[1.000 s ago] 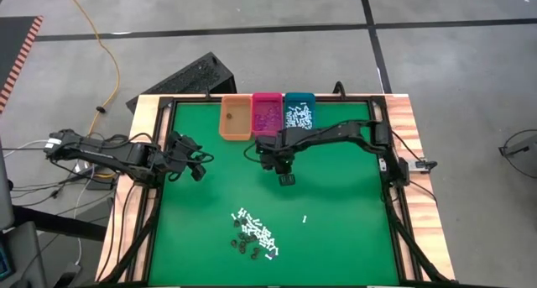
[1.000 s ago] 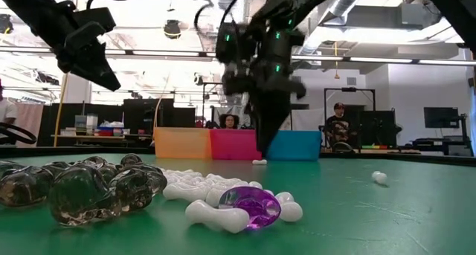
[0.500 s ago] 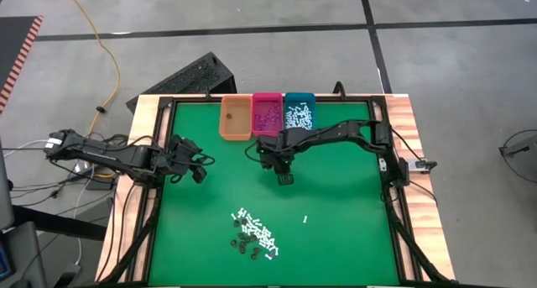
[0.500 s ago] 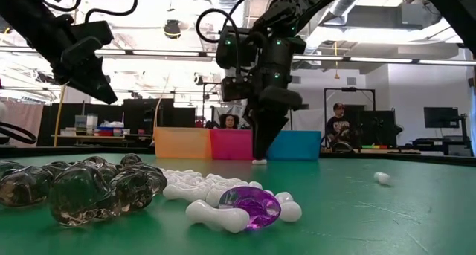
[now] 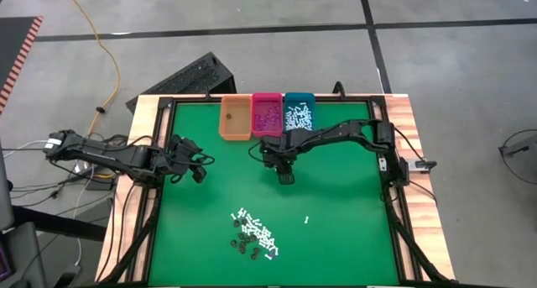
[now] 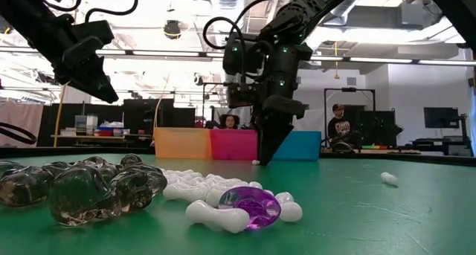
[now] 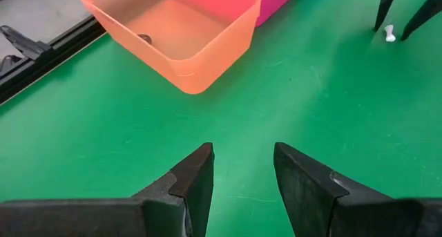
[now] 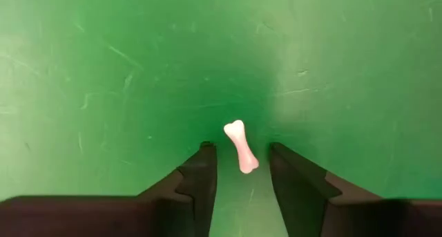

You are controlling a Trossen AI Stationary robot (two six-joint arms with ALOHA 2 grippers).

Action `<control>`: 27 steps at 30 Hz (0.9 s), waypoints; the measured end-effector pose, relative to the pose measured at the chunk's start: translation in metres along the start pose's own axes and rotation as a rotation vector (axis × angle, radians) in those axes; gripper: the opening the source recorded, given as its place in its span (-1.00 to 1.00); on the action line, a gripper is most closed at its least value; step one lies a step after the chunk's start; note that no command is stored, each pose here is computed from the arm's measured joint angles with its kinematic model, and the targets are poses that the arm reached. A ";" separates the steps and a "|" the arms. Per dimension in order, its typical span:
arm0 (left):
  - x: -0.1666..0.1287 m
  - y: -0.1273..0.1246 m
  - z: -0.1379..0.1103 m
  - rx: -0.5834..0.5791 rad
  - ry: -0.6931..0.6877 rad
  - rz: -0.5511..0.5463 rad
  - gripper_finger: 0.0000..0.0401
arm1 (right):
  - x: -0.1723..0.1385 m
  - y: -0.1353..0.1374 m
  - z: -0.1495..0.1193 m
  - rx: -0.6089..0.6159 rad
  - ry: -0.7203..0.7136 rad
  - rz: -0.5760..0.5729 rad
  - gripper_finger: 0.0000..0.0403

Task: Sort Halloween decoration
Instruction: Put the white bone toy into the blue bin

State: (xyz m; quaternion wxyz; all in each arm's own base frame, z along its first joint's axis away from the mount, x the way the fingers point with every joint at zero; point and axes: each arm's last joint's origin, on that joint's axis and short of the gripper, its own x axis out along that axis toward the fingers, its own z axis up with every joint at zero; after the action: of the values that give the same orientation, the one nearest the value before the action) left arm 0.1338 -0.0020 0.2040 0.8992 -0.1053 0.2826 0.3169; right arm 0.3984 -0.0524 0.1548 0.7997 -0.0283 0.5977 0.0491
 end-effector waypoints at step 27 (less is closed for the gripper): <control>0.000 0.000 0.000 -0.026 0.001 0.000 -0.28 | -0.040 -0.004 -0.004 0.090 -0.037 -0.064 -0.92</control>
State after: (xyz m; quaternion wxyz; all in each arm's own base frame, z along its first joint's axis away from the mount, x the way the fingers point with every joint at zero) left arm 0.1337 -0.0020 0.2039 0.8977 -0.1172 0.2789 0.3204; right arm 0.3834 -0.0589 0.1918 0.8121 -0.0107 0.5834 -0.0032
